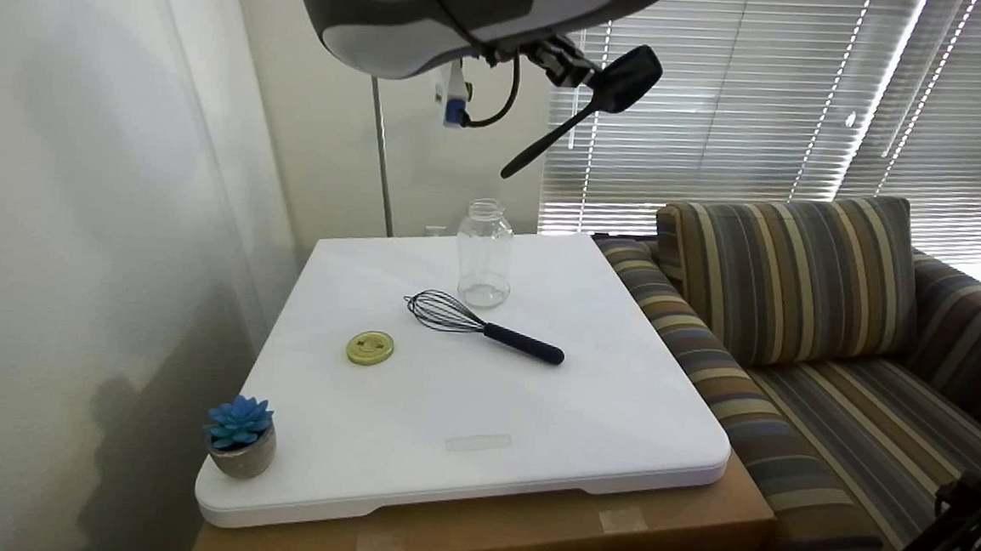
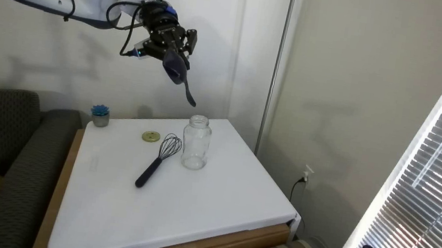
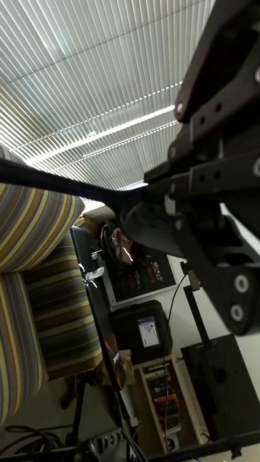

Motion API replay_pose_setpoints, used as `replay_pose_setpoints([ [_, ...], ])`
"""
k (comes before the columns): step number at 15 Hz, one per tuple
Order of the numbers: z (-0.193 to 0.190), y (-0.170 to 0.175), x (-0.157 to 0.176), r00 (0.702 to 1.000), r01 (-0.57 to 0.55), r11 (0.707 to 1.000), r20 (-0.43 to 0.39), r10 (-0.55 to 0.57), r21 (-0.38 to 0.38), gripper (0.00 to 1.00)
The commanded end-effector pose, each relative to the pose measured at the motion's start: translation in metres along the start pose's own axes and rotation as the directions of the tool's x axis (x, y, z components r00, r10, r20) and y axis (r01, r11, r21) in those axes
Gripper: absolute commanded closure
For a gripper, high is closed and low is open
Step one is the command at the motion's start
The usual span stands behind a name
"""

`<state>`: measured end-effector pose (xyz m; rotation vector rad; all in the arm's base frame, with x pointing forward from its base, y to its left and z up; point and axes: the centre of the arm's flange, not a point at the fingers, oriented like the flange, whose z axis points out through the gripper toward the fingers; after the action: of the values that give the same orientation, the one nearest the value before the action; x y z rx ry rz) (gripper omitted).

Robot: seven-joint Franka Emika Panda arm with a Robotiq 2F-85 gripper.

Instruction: Put the spatula and whisk inside the glass jar

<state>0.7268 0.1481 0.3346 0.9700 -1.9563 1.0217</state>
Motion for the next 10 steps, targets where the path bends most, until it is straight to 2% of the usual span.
replay_pose_setpoints([
  [1, -0.034, -0.041, -0.037, 0.999, 0.042, 0.999, 0.012, -0.042, -0.007, 0.99],
  [6, -0.038, -0.038, -0.059, 0.997, 0.077, 0.997, -0.015, -0.076, 0.033, 0.99],
  [10, -0.039, -0.038, -0.064, 0.997, 0.078, 0.995, -0.030, -0.077, 0.065, 0.99],
])
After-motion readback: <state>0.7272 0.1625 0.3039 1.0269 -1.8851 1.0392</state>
